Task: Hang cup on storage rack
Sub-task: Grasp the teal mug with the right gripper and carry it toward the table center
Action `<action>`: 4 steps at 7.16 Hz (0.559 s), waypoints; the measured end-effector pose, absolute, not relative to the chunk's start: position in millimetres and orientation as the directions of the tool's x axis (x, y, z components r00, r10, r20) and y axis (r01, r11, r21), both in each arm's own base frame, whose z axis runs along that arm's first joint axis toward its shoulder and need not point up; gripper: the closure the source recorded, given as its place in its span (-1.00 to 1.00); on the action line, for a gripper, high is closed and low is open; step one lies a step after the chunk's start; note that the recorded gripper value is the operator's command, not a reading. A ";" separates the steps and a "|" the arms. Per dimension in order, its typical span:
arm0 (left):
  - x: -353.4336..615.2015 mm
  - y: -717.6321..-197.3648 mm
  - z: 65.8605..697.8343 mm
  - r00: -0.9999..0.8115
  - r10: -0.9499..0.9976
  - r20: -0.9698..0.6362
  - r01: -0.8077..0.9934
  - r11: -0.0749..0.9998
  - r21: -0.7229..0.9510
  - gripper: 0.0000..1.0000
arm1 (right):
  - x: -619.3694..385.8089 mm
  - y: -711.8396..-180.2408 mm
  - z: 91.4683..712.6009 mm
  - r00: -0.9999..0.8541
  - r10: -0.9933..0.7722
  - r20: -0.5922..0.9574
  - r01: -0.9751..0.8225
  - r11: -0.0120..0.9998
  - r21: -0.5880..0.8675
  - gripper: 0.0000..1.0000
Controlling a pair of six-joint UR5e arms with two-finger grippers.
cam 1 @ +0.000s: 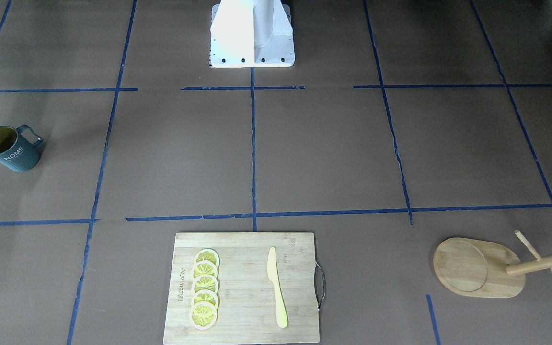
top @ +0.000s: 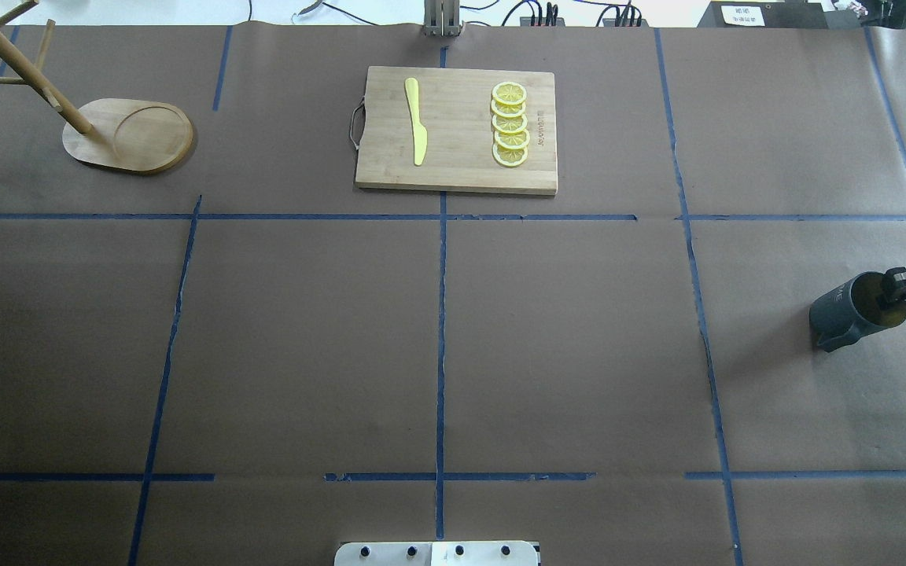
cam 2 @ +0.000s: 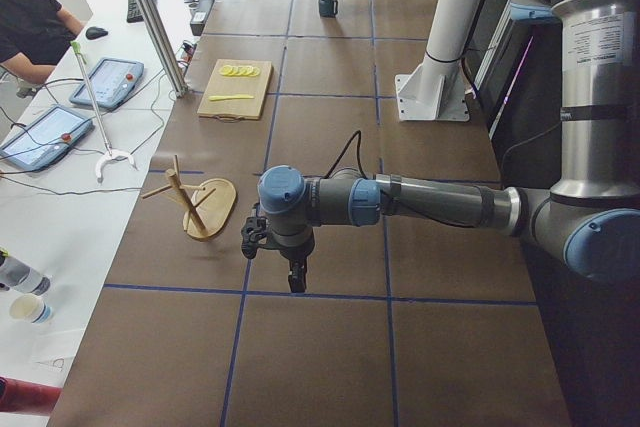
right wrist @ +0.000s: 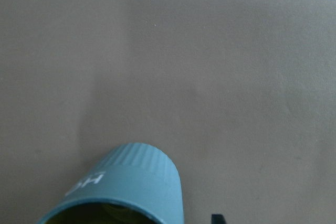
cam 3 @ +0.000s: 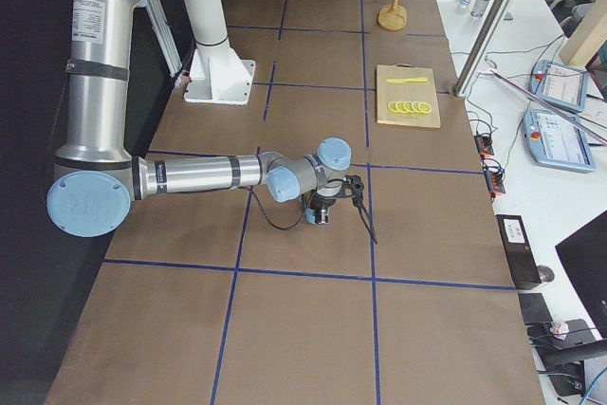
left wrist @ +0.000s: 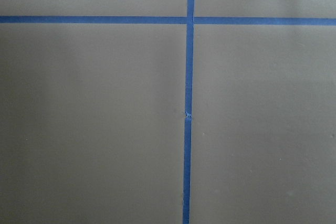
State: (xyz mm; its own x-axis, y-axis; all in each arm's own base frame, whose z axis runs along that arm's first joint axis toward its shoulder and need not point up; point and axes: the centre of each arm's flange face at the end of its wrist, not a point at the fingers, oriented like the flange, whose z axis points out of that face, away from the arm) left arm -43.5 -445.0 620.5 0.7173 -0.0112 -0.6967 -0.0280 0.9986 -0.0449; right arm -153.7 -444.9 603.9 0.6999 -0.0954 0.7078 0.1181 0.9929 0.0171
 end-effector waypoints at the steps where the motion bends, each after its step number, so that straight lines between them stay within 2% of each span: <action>1: -43.5 -445.0 620.2 0.717 -0.011 -0.697 -0.028 0.999 -0.044 -1.00 | -166.5 -447.7 580.1 0.683 -0.135 0.718 0.135 0.989 0.057 1.00; 4: -43.4 -445.5 619.5 0.716 -0.007 -0.698 -0.028 0.999 -0.039 -1.00 | -264.9 -469.2 448.9 0.594 -0.209 0.777 0.162 0.977 0.138 1.00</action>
